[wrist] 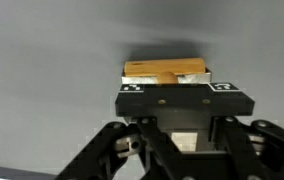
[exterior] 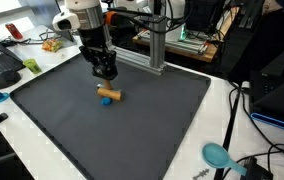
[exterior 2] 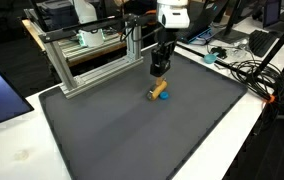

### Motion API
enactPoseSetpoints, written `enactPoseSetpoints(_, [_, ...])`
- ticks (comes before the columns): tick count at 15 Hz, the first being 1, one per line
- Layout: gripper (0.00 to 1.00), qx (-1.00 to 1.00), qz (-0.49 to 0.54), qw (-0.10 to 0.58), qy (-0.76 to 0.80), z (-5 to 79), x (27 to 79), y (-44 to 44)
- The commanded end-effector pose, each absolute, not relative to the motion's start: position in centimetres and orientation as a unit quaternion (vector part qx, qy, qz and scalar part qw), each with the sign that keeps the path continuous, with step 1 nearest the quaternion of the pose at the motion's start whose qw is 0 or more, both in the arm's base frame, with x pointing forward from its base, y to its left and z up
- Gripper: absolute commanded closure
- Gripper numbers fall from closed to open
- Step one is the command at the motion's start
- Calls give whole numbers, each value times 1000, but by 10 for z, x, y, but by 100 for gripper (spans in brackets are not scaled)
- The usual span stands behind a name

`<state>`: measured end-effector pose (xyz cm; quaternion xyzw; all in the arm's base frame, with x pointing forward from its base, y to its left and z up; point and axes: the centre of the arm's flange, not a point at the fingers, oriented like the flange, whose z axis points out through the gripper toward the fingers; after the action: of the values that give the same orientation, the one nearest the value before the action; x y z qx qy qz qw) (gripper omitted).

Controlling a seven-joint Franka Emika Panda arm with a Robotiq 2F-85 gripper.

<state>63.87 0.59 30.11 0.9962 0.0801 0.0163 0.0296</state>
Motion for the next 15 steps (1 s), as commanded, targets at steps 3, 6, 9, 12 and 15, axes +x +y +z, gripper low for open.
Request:
enactPoseSetpoints(3, [78, 996, 5, 36, 87, 346, 619, -4])
enactPoseSetpoints(6, [78, 986, 61, 27, 153, 384, 619, -7])
enactPoseSetpoints(9, [78, 969, 79, 18, 233, 413, 625, -7])
enactPoseSetpoints(12, [78, 945, 89, 18, 313, 418, 641, 9])
enactPoseSetpoints(15, [53, 943, 83, 23, 323, 411, 635, 18])
